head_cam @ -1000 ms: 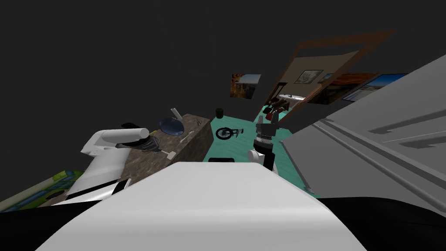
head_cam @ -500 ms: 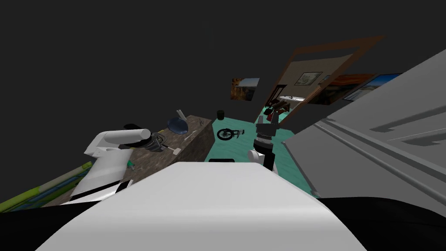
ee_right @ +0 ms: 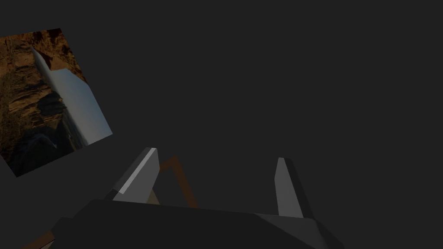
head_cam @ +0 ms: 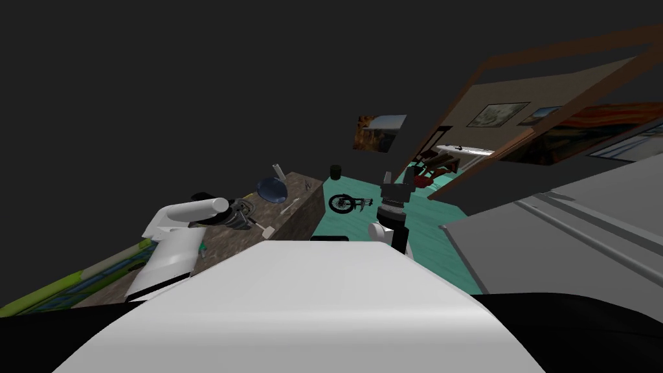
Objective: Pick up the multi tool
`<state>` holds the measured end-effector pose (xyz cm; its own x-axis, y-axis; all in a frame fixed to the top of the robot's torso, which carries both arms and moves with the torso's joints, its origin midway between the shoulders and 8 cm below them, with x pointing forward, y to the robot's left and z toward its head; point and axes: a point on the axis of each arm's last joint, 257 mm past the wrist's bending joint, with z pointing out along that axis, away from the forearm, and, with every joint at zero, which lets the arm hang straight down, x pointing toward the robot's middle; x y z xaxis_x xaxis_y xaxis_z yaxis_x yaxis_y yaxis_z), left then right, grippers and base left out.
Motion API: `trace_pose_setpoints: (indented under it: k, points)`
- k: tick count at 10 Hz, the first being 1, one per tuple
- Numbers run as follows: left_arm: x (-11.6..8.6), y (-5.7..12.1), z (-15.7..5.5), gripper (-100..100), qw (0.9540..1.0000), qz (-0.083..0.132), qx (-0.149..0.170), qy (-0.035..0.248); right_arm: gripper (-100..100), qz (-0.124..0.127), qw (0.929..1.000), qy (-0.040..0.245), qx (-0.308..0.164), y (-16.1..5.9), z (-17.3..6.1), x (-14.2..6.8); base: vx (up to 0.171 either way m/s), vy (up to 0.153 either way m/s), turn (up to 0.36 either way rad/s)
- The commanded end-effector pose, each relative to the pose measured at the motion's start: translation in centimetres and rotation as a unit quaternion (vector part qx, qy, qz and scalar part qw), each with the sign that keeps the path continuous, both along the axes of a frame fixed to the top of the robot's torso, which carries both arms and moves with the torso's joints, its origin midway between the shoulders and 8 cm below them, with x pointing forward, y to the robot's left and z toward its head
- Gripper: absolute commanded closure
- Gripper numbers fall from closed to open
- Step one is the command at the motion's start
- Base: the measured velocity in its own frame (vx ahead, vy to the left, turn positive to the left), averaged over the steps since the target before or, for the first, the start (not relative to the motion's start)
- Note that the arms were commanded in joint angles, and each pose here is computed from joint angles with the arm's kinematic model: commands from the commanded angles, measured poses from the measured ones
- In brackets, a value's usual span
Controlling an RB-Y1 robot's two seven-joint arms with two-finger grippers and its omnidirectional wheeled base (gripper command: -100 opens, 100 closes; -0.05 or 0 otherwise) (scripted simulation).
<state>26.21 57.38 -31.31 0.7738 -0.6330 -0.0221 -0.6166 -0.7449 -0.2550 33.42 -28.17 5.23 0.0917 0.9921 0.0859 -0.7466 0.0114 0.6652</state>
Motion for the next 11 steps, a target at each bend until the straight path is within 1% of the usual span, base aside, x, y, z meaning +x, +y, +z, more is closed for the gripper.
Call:
trace_pose_setpoints:
  k: [1,2,3,5,6,7,11]
  points:
    - [0.0,0.0,0.0,-100,1.0000,0.000,0.000,0.000,0,0.000,1.0000,0.000,0.000,0.0,0.0,0.0,0.054,0.059,0.027]
    - [0.0,-0.1,-0.1,0,1.0000,0.000,-0.001,0.000,0,0.000,1.0000,0.000,0.000,0.0,0.0,0.0,0.012,0.011,-0.009]
    - [0.2,0.2,-0.9,-100,1.0000,0.000,0.002,-0.003,0,0.000,1.0000,0.000,0.000,0.0,0.0,0.0,0.000,0.000,0.000]
    - [0.4,0.4,-1.7,-100,1.0000,0.000,0.004,-0.005,0,0.000,1.0000,0.000,0.000,0.0,0.0,0.0,-0.007,-0.009,0.001]
    - [0.3,0.4,-1.4,-100,1.0000,0.001,0.003,-0.003,0,0.000,1.0000,0.000,0.000,0.0,0.0,0.0,0.000,0.000,0.000]
    - [0.4,0.4,-1.4,100,1.0000,0.000,0.004,-0.004,0,0.000,1.0000,0.000,0.000,0.0,0.0,0.0,0.000,0.000,0.000]
    - [0.4,0.4,-1.4,100,1.0000,0.000,0.004,-0.004,0,0.000,1.0000,0.000,0.000,0.0,0.0,0.0,0.000,0.000,0.000]
